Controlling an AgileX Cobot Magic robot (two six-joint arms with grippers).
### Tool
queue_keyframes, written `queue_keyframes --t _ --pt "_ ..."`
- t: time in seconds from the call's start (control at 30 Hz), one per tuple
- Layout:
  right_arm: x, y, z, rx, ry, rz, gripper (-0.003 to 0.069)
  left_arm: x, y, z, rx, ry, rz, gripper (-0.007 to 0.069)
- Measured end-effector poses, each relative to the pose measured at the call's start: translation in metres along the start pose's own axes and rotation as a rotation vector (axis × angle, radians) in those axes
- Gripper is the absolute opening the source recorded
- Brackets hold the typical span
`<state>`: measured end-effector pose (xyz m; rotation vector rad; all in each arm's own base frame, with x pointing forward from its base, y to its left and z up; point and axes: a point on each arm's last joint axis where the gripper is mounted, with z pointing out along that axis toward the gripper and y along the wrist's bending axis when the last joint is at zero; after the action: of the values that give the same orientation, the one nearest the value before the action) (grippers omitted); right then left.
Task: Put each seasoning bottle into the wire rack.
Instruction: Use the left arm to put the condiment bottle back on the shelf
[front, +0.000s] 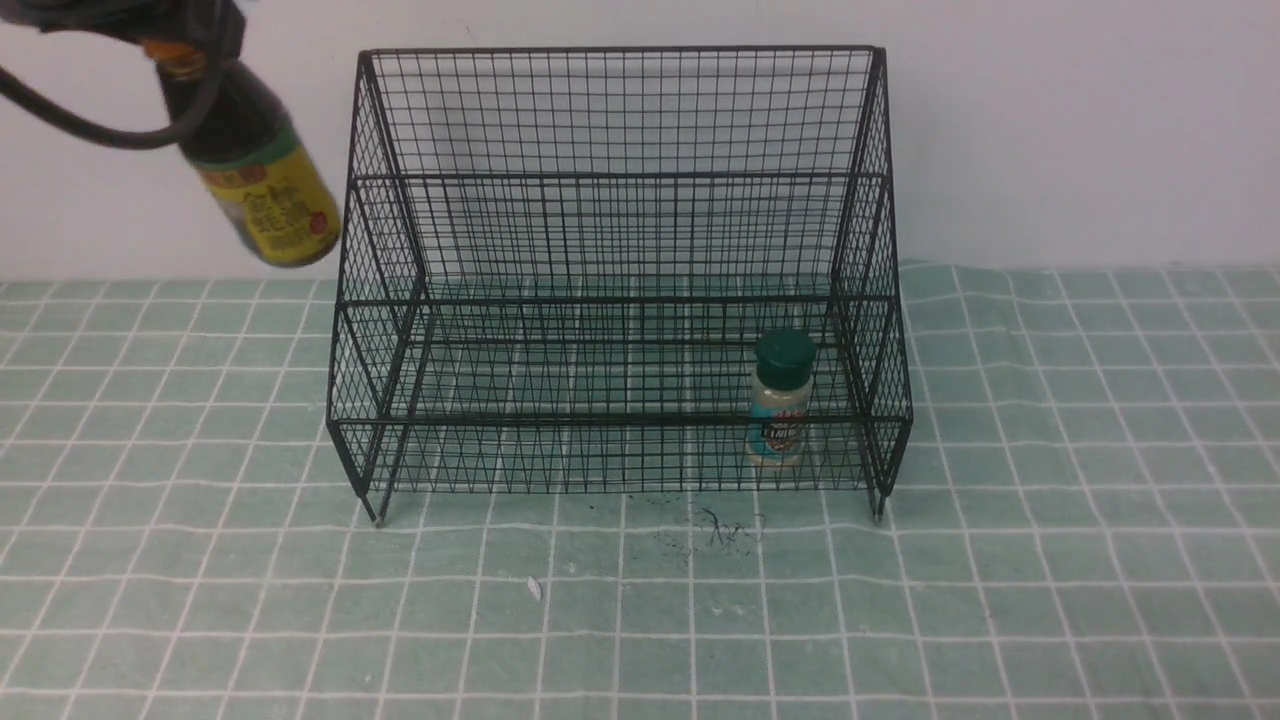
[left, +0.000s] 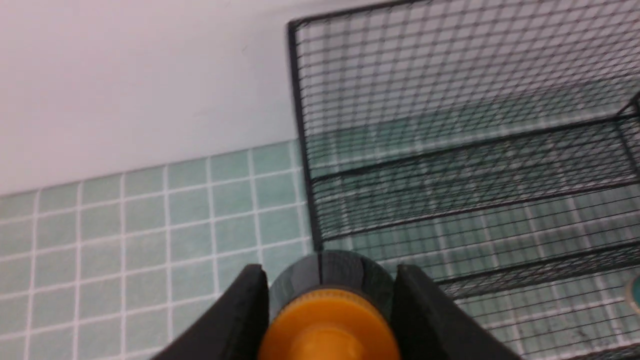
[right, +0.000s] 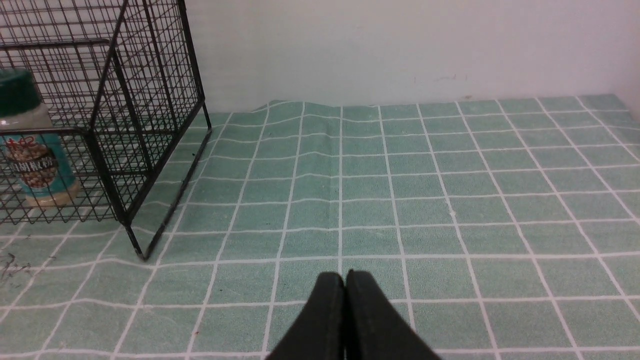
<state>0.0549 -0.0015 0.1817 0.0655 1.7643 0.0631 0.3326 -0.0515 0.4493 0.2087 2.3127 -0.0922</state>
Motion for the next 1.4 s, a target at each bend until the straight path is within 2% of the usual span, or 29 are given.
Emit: queue_keyframes --t 0.07,0.27,0.57,0.83,1.03,1.13,1.2,1.3,1.4 --pt "0.000 0.000 0.000 0.000 0.000 0.000 -0.0013 -0.004 -0.007 0.006 0.016 -0.001 0.011 0.0288" --pt "0.000 0.000 0.000 0.000 0.000 -0.001 -0.0013 -0.010 -0.024 0.065 0.049 0.039 0.041 0.0288" --pt "0.000 0.000 0.000 0.000 0.000 0.001 -0.0013 -0.001 -0.026 0.116 0.048 0.101 0.044 0.0288" --pt "0.000 0.000 0.000 0.000 0.000 0.001 -0.0013 0.020 -0.027 0.166 0.058 0.246 0.063 0.0288" --pt "0.000 0.000 0.000 0.000 0.000 0.001 -0.0013 0.028 -0.028 0.183 0.062 0.297 0.072 0.0288" --pt "0.000 0.000 0.000 0.000 0.000 0.001 -0.0013 0.029 -0.028 0.184 0.064 0.303 0.071 0.0314" --pt "0.000 0.000 0.000 0.000 0.000 0.001 -0.0013 0.029 -0.028 0.183 0.064 0.301 0.070 0.0394" --pt "0.000 0.000 0.000 0.000 0.000 0.001 -0.0013 0.026 -0.028 0.177 0.064 0.289 0.072 0.0459" --pt "0.000 0.000 0.000 0.000 0.000 0.002 -0.0013 0.020 -0.028 0.161 0.064 0.266 0.071 0.0483"
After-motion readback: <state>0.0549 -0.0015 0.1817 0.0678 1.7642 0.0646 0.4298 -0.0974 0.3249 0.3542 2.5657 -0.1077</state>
